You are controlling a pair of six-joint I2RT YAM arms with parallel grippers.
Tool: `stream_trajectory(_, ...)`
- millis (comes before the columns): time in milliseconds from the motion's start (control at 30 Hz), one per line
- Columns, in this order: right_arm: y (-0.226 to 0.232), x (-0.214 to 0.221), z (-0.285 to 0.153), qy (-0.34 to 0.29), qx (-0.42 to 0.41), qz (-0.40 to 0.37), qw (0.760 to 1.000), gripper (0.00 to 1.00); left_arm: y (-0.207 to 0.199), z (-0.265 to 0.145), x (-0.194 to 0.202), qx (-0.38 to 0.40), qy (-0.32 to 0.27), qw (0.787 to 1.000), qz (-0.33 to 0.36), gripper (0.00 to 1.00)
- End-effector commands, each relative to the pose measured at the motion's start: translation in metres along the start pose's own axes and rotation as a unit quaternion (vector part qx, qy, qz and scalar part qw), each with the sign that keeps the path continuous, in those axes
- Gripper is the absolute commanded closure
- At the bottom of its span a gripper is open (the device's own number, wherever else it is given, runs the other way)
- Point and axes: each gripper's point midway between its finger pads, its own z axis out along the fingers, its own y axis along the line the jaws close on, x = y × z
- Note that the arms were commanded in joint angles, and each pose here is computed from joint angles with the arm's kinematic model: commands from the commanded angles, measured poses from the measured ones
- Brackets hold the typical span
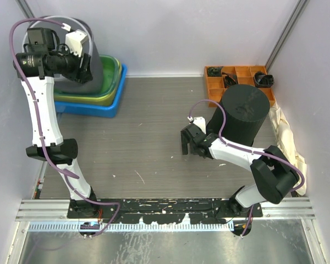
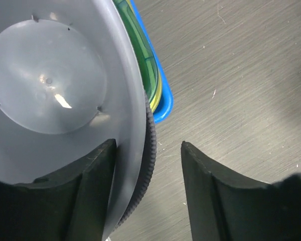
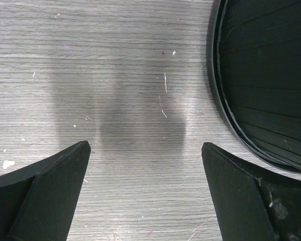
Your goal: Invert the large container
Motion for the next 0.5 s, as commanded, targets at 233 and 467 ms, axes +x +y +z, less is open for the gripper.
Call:
stream_trajectory(233, 0.005, -0.011, -0.009, -0.018, -0.015, 0.015, 1.000, 0.00, -0.004, -0.008, -0.026, -0.003, -0.050, 0.997, -0.051, 0.40)
stream_trajectory(467, 0.013, -0.005, -0.002, 0.000, -0.027, 0.006, 1.000, 0.00, -0.007, -0.023, -0.044, 0.001, -0.091, 0.993, -0.075, 0.64)
